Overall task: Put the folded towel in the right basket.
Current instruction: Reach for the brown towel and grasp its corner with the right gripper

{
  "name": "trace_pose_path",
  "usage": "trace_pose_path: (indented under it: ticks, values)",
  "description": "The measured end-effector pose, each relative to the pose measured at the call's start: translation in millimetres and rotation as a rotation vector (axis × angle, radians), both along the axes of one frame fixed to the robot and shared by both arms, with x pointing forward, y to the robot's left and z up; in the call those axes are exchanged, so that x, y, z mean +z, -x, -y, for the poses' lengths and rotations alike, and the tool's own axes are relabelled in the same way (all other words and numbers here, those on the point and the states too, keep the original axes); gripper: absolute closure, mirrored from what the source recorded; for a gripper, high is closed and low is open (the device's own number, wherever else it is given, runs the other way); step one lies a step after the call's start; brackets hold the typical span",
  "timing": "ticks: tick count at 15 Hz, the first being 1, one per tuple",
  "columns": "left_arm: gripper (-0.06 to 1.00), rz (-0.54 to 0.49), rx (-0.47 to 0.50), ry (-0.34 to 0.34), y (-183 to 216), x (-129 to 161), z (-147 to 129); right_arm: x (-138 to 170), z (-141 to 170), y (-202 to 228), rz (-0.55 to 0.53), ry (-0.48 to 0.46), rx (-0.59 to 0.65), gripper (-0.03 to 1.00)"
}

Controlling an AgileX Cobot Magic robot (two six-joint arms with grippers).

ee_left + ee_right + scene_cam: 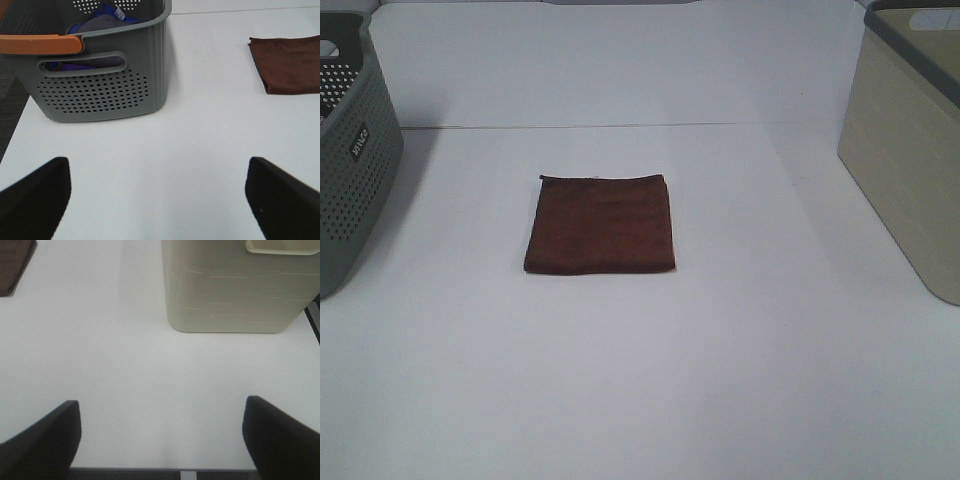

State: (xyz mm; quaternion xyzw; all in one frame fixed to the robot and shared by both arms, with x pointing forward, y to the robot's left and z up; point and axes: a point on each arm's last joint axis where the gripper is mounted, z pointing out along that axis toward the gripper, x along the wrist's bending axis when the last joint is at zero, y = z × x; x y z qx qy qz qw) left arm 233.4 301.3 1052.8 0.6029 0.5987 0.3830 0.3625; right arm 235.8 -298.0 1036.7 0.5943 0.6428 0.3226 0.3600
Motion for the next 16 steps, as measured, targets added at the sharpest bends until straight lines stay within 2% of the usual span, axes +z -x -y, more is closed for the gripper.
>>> trace_pose_path:
  ticks: [16]
  values:
    - [0.06, 0.0, 0.0, 0.0, 0.0, 0.0, 0.0, 0.0, 0.0, 0.0, 0.0, 0.0, 0.0, 0.12]
